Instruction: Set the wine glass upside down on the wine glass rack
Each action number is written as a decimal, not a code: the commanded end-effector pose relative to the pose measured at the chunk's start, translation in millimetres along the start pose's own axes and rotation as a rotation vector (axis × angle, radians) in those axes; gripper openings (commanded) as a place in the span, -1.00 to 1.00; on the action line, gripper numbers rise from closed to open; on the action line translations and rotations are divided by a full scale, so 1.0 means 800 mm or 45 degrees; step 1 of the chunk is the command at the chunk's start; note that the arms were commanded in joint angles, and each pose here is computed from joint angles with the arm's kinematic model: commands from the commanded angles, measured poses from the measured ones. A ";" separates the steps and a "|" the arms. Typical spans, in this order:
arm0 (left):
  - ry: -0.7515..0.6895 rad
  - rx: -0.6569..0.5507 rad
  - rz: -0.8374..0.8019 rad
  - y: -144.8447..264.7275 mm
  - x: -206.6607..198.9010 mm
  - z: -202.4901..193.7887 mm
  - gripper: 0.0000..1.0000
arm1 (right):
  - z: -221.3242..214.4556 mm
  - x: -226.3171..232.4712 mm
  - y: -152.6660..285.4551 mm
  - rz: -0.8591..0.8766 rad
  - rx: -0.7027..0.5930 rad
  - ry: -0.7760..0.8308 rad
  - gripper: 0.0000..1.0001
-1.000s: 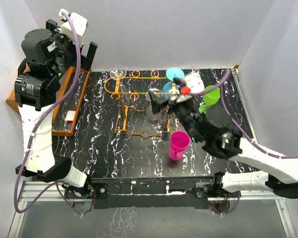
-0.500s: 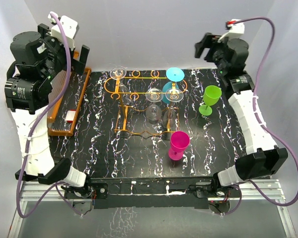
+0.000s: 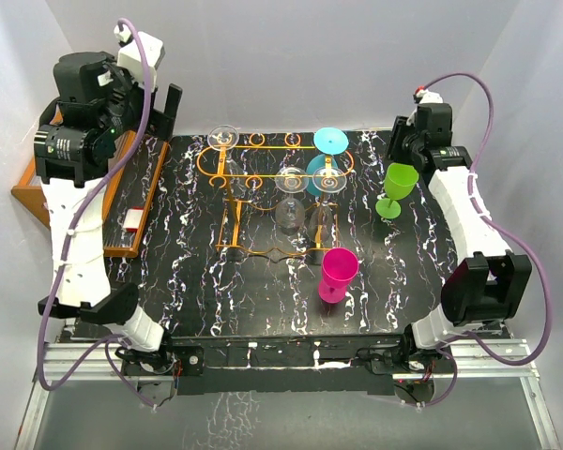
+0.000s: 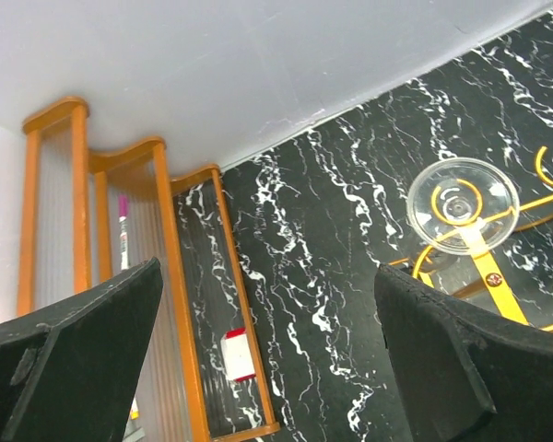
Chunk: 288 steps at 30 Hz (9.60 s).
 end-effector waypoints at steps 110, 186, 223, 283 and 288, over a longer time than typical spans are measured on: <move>0.652 -1.159 -1.162 0.072 -0.119 0.164 0.58 | 0.067 0.248 0.342 1.527 -2.104 -0.902 -0.84; 0.825 -1.281 -1.340 0.021 -0.152 0.243 -1.00 | 0.070 0.317 0.350 1.706 -2.133 -0.460 -0.84; 0.677 -1.403 -1.219 0.039 -0.142 0.254 -1.00 | 0.065 0.356 0.342 1.901 -1.928 -0.318 -0.24; 0.502 -1.555 -1.189 0.099 -0.128 0.262 -1.00 | 0.038 0.380 0.303 1.677 -1.595 0.012 0.96; 0.487 -1.559 -1.183 0.102 -0.127 0.262 -1.00 | 0.036 0.377 0.302 1.647 -1.592 0.000 0.96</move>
Point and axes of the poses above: each gripper's point midway between its finger pads, its own y axis back along the fingers, its own x axis along the line the jaws close on, z = x × y, the point moved 8 cm from there along y, back along the fingers, and after that the axes turned 2 degrees about -y, right-handed, at the moved point
